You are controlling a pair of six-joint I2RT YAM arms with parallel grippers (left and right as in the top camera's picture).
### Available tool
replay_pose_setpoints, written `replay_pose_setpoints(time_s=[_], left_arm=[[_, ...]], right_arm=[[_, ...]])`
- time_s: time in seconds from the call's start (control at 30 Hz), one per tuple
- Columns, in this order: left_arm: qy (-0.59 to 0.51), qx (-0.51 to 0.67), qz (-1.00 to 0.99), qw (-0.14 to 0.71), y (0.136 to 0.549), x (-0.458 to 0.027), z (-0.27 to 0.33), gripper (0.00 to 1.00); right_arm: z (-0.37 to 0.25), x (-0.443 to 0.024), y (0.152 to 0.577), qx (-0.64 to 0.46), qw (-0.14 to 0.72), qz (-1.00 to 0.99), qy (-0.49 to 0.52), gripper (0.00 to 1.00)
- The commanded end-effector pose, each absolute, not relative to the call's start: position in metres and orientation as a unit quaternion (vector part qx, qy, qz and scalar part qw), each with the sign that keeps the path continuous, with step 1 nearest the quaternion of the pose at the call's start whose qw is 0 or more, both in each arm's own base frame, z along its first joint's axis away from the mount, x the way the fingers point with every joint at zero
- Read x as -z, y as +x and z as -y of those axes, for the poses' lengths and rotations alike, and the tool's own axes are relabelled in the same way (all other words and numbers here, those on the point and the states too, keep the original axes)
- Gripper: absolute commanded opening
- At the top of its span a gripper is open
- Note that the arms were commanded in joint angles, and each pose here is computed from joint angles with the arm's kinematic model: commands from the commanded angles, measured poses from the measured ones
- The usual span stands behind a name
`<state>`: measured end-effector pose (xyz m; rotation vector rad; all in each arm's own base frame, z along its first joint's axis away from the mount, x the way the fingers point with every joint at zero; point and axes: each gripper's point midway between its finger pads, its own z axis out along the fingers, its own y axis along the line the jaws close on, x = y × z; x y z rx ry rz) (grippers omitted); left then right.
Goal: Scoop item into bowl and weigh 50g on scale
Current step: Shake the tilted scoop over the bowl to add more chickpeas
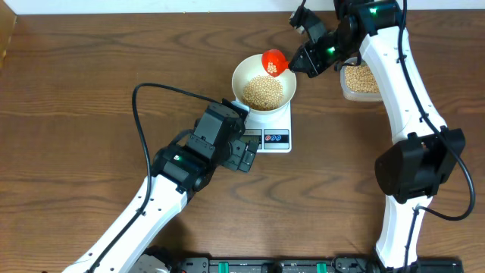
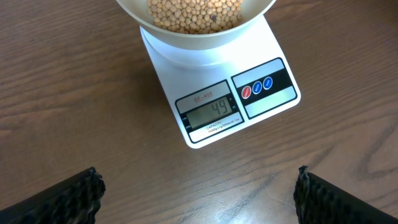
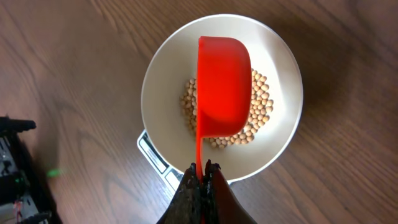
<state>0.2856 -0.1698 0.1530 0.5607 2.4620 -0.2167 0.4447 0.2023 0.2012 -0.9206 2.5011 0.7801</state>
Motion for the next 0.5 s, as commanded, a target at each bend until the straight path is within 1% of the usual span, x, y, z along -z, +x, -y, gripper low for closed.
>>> replay_pose_setpoints(time_s=[0.0, 0.47], left_arm=[[0.206, 0.074, -0.929, 0.298, 0.286, -0.15, 0.165, 1.0], [0.206, 0.074, -0.929, 0.298, 0.286, -0.15, 0.165, 1.0]], right_arm=[[-0.206, -0.21, 0.443, -0.271, 0.198, -0.869, -0.363, 0.01], [-0.214, -0.199, 0.438, -0.21, 0.195, -0.86, -0.423, 0.01]])
